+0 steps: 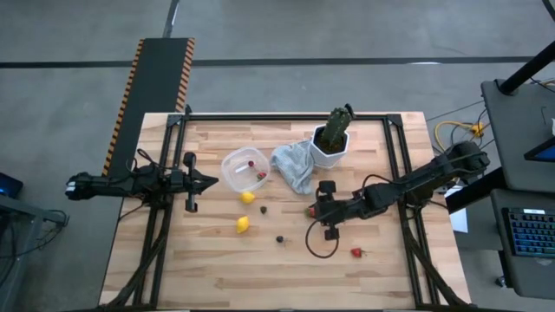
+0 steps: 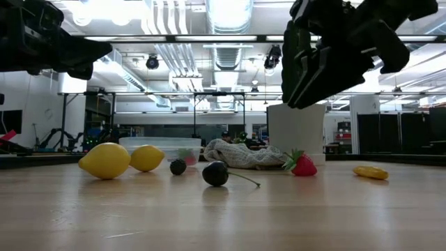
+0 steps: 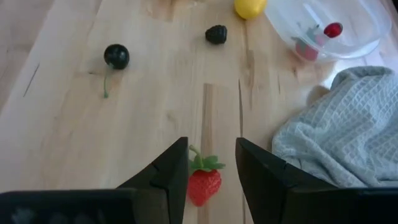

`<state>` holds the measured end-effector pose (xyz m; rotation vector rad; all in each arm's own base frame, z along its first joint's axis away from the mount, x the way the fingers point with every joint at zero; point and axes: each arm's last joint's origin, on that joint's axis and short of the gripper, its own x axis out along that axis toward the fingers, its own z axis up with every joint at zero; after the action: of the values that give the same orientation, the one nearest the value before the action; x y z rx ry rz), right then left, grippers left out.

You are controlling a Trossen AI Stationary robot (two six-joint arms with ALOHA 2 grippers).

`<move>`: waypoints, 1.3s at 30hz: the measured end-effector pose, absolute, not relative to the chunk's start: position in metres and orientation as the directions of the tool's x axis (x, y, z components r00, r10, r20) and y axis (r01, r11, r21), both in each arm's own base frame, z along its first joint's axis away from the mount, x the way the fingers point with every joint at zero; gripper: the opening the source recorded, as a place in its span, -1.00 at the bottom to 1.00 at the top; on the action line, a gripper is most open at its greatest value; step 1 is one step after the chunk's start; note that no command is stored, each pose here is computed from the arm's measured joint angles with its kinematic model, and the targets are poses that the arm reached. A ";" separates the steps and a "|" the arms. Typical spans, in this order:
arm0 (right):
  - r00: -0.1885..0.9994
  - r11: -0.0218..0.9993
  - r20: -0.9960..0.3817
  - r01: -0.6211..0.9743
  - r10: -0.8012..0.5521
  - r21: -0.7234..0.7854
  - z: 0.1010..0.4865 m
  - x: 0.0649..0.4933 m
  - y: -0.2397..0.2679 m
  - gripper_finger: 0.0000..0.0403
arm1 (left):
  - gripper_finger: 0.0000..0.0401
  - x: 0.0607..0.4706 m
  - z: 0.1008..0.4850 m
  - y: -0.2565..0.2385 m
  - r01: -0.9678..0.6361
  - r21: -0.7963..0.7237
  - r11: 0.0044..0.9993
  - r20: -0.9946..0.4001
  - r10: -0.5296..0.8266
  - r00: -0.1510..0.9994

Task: Pick and placing Produce into tupperware
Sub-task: Put the top red strawberry into the transparent container

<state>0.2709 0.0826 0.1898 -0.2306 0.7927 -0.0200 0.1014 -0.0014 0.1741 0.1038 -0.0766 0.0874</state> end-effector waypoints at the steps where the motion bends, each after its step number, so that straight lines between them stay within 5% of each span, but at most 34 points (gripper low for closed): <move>1: 0.705 0.976 -0.702 -0.065 -0.104 -0.210 0.189 0.271 0.083 -0.38 | -1.00 0.101 0.174 -0.001 -0.091 0.100 0.991 0.081 0.083 0.993; 39: 0.661 0.938 -0.739 -0.159 -0.131 -0.308 0.136 0.294 0.089 -0.38 | -1.00 0.102 0.173 -0.001 -0.090 0.102 0.991 0.070 0.083 0.994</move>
<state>0.2939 0.0893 0.1359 -0.3651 0.8530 0.0165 0.1021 -0.0014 0.1732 0.1049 -0.0660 0.0870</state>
